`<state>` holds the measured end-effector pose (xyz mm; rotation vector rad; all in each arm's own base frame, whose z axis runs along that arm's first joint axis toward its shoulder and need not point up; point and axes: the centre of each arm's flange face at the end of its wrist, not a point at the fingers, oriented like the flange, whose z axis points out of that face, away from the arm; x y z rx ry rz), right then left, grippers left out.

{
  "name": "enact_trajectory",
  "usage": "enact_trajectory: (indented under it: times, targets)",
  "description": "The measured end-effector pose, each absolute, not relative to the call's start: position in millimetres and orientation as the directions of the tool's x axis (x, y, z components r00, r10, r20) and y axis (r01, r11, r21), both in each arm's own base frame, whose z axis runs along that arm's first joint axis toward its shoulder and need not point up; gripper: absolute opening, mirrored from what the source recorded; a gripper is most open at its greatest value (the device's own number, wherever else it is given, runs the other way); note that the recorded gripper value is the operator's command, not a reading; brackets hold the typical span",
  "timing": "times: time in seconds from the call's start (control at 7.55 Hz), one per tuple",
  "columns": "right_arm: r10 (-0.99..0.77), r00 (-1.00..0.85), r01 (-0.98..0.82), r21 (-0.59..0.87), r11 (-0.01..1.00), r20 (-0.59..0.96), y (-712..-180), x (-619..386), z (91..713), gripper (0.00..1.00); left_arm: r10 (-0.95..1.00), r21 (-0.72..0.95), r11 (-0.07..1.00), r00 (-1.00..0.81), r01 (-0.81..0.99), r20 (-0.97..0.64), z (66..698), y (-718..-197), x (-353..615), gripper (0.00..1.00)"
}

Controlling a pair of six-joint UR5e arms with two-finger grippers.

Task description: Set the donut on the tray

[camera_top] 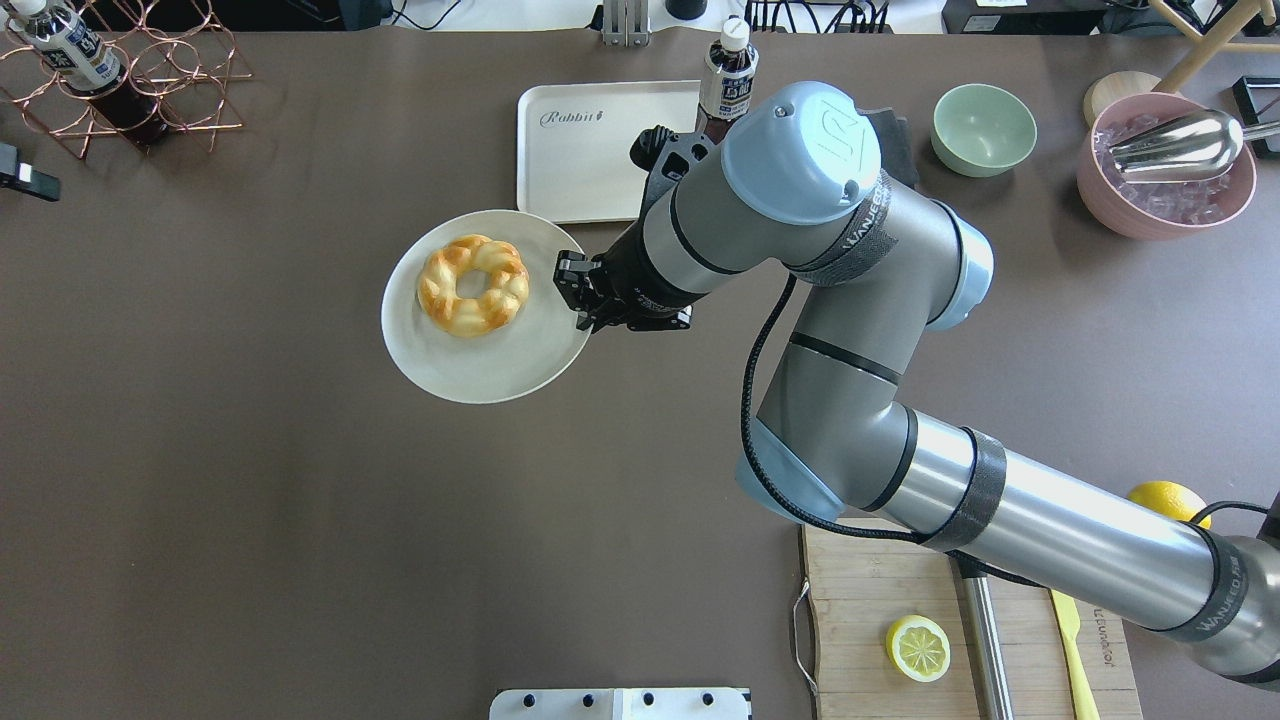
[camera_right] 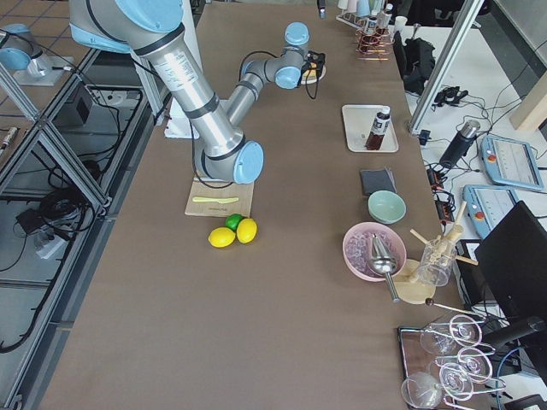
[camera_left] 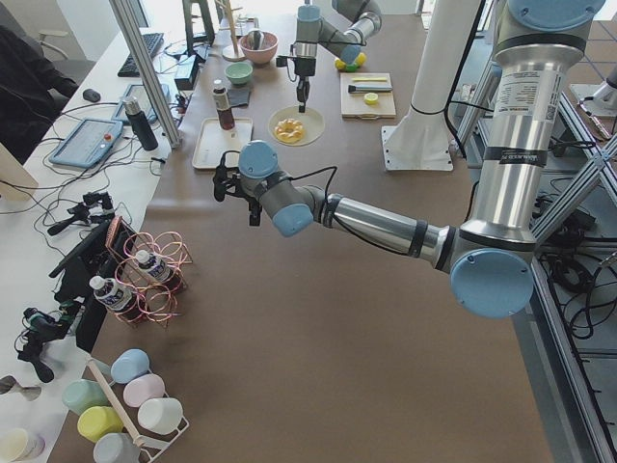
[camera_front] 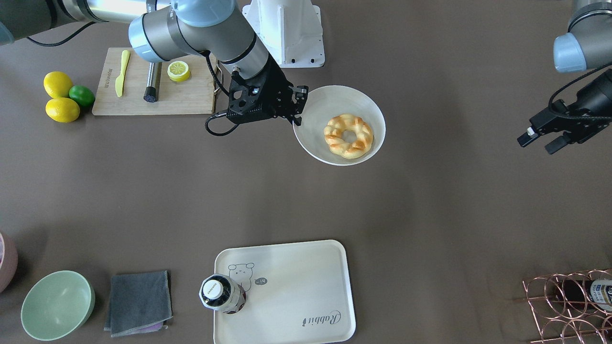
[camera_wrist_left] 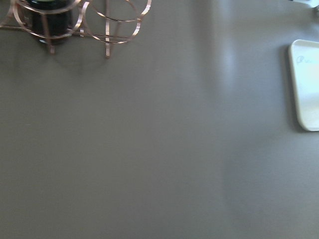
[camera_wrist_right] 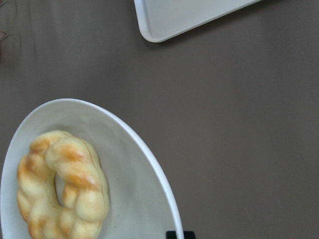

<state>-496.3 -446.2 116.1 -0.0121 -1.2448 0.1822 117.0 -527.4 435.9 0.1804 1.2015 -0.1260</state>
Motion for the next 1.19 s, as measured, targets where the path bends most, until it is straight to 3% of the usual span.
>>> enact_trajectory:
  times: [0.53, 0.66, 0.8, 1.19]
  targets:
    - [0.145, 0.301, -0.143, -0.105, 0.984, 0.943, -452, -490, 115, 0.0, 0.011, 0.058, 0.982, 0.25, 0.181, -0.968, 339, -508, 229, 0.97]
    - [0.144, 0.3, -0.146, -0.104, 0.984, 0.943, -453, -489, 115, 0.0, -0.003, 0.038, 0.983, 0.221, 0.179, -0.975, 312, -499, 256, 0.88]
    - [0.145, 0.3, -0.151, -0.103, 0.983, 0.943, -456, -486, 115, 0.0, -0.004, 0.032, 0.984, 0.204, 0.176, -0.979, 296, -491, 273, 0.66]
    - [0.147, 0.298, -0.162, -0.101, 0.982, 0.943, -462, -480, 116, 0.0, 0.006, 0.036, 0.988, 0.194, 0.153, -0.981, 284, -476, 303, 0.62]
